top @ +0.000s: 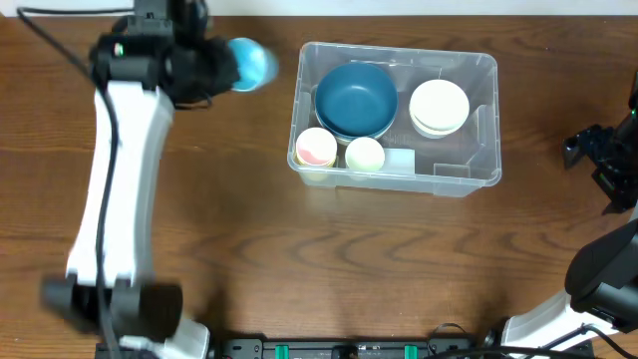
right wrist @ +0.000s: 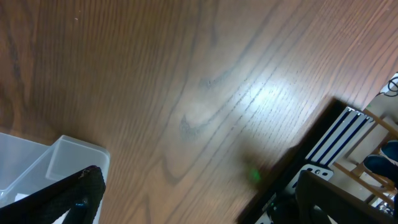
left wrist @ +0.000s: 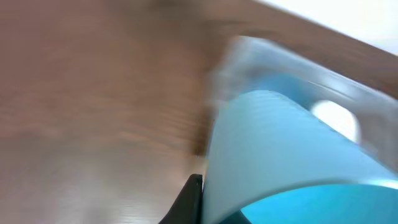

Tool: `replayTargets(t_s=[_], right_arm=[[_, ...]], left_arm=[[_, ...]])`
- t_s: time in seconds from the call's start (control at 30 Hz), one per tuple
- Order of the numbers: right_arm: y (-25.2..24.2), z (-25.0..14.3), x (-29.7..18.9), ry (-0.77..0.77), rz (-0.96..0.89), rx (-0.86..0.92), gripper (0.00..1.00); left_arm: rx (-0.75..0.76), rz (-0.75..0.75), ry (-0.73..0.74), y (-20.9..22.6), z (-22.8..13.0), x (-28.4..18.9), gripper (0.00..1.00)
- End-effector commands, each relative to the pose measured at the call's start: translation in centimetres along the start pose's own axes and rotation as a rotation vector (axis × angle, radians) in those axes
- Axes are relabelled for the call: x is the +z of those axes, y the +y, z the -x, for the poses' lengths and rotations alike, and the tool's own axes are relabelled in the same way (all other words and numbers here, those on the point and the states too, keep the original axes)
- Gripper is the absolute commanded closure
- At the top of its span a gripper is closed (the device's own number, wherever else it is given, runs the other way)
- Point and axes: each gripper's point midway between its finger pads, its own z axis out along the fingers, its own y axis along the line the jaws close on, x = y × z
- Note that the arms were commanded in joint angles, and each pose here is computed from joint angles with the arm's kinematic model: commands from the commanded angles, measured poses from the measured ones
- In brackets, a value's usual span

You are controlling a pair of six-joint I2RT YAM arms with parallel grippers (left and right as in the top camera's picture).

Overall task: Pack container
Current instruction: 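Carry the light blue cup into the bin beside the cream cup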

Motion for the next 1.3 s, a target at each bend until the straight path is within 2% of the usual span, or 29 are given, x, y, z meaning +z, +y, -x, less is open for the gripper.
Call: replayTargets(t_s=[0.0, 0.27, 0.57, 0.8, 1.03, 1.27], right_arm=[[-0.1, 0.0, -0.1, -0.01, -0.007, 0.008, 0.01], [-0.2, 0.1, -0.1, -0.01, -0.006, 0.011, 0.01], [-0.2, 0.1, -0.1, -0.01, -0.006, 0.013, 0.01], [-0.2, 0.1, -0.1, -0.01, -0.007, 0.012, 0.01], [-0.2, 0.1, -0.1, -0.01, -0.007, 0.012, 0.01], [-0.2, 0.1, -0.1, -0.01, -0.007, 0.013, 0.02]], left_arm=[[0.225, -0.097, 0.044, -6.4, -3.6, -0.6, 0.94], [0.486, 0.023, 0.125, -12.5, -10.5, 3.7, 0.94], [0.503, 0.103, 0.262, -12.0, -13.9, 9.4, 0.94], [0.499, 0.128, 0.294, -11.3, -14.3, 11.5, 0.94], [0.443, 0.177, 0.278, -9.1, -12.6, 11.7, 0.94], [0.422, 0.191, 0.297, -8.2, -12.4, 11.6, 0.94]])
